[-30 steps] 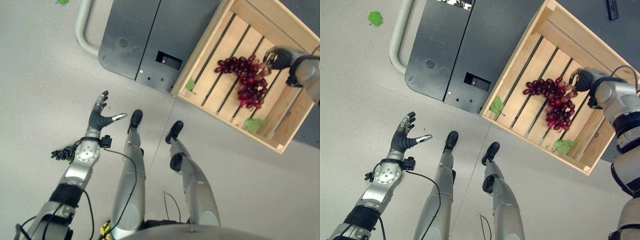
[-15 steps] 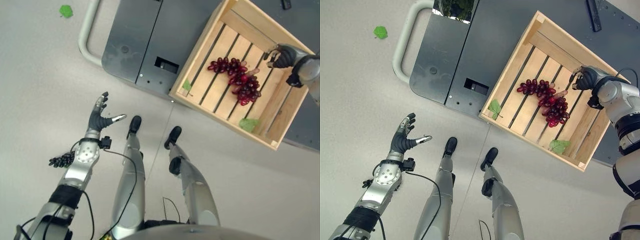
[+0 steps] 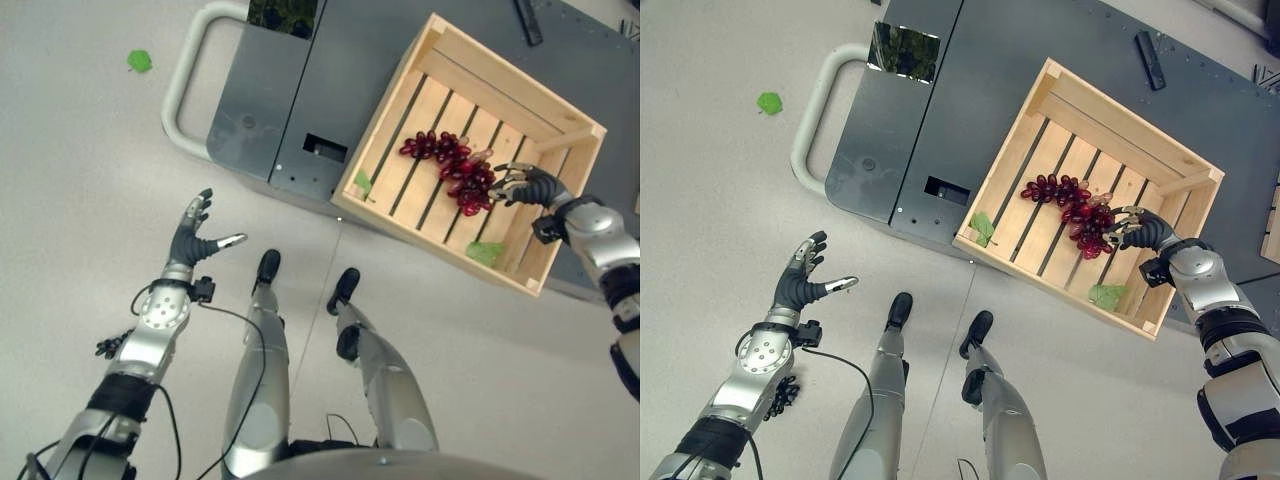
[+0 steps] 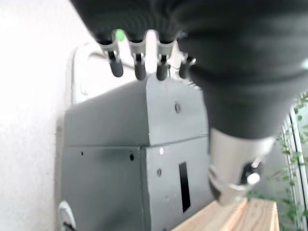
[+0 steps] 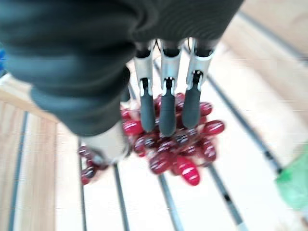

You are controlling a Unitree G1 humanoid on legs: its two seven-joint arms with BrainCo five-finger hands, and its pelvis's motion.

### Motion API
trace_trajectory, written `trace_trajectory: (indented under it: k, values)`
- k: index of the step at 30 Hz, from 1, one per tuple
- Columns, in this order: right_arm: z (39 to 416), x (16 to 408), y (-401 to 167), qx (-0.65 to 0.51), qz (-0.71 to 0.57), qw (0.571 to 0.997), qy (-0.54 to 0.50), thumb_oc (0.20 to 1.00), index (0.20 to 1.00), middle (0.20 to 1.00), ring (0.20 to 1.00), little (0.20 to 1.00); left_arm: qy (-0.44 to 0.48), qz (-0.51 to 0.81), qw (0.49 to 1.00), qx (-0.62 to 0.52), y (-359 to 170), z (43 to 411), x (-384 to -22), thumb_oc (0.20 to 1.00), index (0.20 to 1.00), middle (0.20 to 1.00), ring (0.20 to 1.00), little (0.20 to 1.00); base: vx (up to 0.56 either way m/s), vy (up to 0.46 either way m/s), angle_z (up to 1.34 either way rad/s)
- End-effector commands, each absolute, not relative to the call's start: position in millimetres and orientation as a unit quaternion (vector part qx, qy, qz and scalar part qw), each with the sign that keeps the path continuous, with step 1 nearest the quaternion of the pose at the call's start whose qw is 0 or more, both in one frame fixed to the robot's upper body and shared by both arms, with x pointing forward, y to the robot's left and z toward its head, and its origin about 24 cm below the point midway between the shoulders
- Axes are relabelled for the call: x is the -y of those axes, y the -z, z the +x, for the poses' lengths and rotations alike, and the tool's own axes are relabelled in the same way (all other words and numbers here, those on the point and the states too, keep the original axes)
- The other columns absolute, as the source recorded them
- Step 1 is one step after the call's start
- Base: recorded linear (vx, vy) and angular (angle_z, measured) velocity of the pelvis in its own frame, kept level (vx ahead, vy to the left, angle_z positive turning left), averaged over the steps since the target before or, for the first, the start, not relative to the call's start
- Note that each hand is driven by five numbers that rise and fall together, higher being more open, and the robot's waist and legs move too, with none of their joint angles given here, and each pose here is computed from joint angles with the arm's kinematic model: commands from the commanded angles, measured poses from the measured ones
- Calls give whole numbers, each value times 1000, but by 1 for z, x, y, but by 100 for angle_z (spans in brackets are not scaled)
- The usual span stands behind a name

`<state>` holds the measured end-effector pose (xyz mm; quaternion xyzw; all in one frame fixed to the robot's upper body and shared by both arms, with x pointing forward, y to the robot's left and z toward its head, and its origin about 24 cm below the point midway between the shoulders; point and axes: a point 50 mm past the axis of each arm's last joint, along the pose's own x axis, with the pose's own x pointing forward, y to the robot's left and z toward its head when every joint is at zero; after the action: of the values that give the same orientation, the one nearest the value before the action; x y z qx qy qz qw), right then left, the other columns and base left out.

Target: Pick up the fruits from the basket on one side to the basket on the other side

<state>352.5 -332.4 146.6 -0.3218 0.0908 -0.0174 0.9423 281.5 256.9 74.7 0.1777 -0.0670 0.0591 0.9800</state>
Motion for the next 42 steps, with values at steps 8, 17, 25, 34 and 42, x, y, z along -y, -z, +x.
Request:
trace_trajectory:
  k: [8, 17, 25, 34, 42]
  values:
    - [382, 287, -198, 38, -397, 913, 81, 1000, 1000, 1000, 1000, 1000, -114, 148, 979, 75, -71, 277, -256, 1000, 1000, 1000, 1000, 1000, -11, 31, -7]
    - [360, 232, -109, 51, -413, 902, 117, 1000, 1000, 1000, 1000, 1000, -137, 147, 977, 73, -61, 279, -237, 1000, 1000, 1000, 1000, 1000, -5, 23, -6]
    - [356, 209, -77, 15, -383, 917, 110, 1000, 1000, 1000, 1000, 1000, -146, 146, 976, 65, -56, 280, -231, 1000, 1000, 1000, 1000, 1000, -17, 50, -9]
    - [360, 194, -76, 20, -399, 912, 94, 1000, 1000, 1000, 1000, 1000, -140, 150, 976, 69, -57, 282, -224, 1000, 1000, 1000, 1000, 1000, -17, 33, -8]
    - [354, 210, -106, 78, -406, 903, 117, 1000, 1000, 1000, 1000, 1000, -155, 163, 972, 76, -61, 280, -233, 1000, 1000, 1000, 1000, 1000, 0, -1, 0]
